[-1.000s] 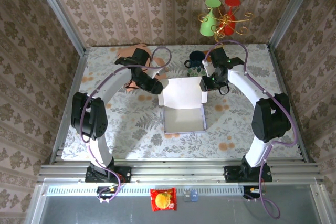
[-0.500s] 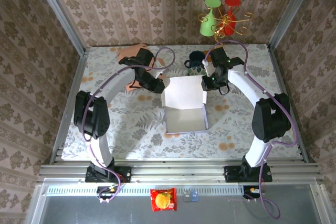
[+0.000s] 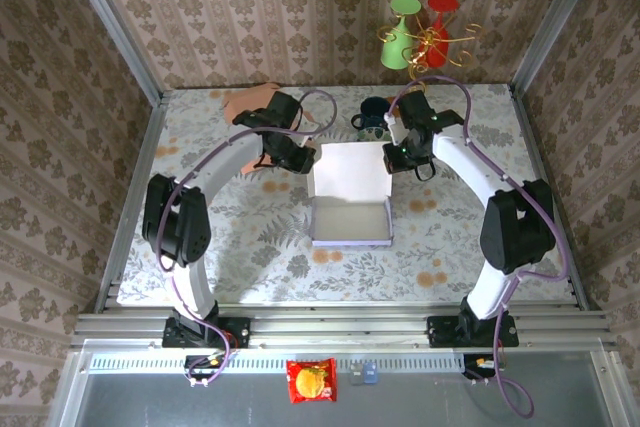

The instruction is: Fold the paper box

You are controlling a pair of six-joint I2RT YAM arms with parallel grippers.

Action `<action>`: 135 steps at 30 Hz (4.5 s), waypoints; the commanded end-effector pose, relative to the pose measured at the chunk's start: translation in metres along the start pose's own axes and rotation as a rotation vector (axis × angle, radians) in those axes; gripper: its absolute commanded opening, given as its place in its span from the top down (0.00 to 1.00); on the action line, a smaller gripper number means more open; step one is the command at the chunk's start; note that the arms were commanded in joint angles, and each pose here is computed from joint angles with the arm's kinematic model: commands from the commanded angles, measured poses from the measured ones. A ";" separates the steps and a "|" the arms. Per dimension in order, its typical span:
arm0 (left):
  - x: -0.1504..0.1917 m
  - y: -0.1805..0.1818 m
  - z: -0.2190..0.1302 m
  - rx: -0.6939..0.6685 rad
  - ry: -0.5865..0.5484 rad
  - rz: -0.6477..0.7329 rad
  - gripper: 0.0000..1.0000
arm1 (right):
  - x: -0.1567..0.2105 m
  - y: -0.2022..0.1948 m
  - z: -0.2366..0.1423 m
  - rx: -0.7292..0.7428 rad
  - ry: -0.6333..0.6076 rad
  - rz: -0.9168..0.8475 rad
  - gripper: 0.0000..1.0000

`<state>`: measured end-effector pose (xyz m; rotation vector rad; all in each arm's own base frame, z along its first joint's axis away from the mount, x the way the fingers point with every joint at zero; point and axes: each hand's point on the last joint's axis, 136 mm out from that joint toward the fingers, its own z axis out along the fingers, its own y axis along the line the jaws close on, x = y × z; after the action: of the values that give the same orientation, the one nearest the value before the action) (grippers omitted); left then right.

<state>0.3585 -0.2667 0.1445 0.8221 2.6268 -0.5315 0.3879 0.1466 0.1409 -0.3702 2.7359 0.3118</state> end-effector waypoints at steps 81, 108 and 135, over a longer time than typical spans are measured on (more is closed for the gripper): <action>0.054 0.028 -0.011 -0.102 -0.651 -0.281 1.00 | 0.017 0.085 0.018 -0.073 -0.415 0.256 0.41; 0.073 0.012 -0.007 -0.216 -0.662 -0.275 1.00 | 0.006 0.096 -0.079 -0.390 -0.339 1.378 0.28; 0.075 0.007 -0.002 -0.219 -0.656 -0.259 1.00 | -0.003 0.049 0.013 -0.213 0.108 0.794 0.50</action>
<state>0.3127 -0.2272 0.1293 0.1704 2.0786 -0.4843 0.3966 0.1870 0.1401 0.7823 2.7609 0.7434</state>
